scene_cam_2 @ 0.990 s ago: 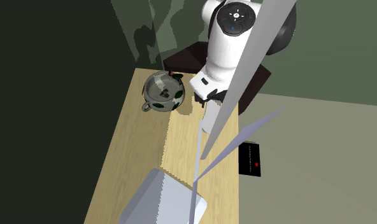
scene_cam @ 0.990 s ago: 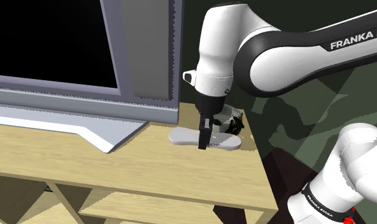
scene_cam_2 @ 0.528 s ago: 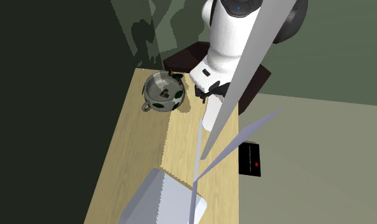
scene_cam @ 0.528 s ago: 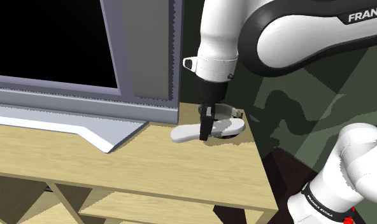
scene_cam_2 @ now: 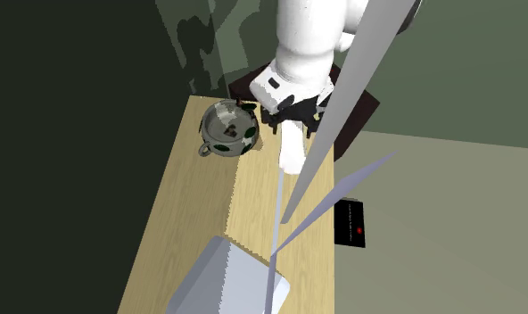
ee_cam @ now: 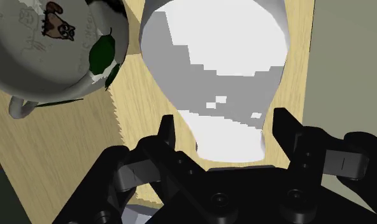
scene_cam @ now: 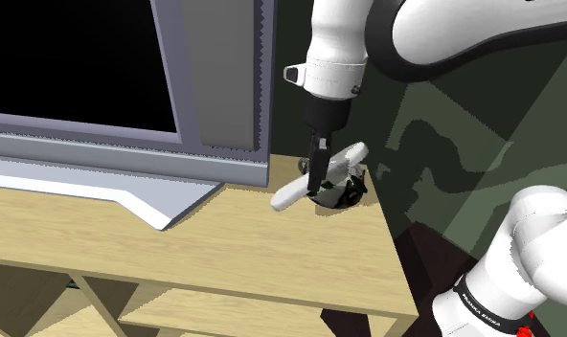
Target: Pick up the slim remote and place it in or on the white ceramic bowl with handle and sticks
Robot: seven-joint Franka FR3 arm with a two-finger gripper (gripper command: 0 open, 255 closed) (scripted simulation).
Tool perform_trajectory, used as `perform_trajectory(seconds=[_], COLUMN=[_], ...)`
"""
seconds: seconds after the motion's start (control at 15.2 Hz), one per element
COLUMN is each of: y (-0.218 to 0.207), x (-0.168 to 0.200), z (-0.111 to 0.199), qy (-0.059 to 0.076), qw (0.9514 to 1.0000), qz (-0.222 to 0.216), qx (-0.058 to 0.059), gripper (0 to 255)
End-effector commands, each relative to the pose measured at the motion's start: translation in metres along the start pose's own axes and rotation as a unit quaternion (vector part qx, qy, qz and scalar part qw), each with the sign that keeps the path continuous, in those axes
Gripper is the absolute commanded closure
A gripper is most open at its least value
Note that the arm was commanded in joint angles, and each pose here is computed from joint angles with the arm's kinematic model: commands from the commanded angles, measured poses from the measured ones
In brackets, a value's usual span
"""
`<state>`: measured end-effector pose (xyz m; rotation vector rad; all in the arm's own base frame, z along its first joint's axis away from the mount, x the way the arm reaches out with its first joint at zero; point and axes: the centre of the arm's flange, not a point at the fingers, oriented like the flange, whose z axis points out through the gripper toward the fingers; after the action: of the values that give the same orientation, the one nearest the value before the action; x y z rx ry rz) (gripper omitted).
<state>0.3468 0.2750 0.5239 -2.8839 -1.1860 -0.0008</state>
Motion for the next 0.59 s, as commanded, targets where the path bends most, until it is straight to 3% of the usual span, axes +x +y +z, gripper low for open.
perform_trajectory(seconds=[0.0,0.53], y=[0.024,0.125], x=[-0.008,-0.041], z=[-0.003,-0.008], qy=[0.001,0.001], qw=[1.0,1.0], qz=[0.002,0.002], qx=[-0.001,-0.001], gripper=[255,255])
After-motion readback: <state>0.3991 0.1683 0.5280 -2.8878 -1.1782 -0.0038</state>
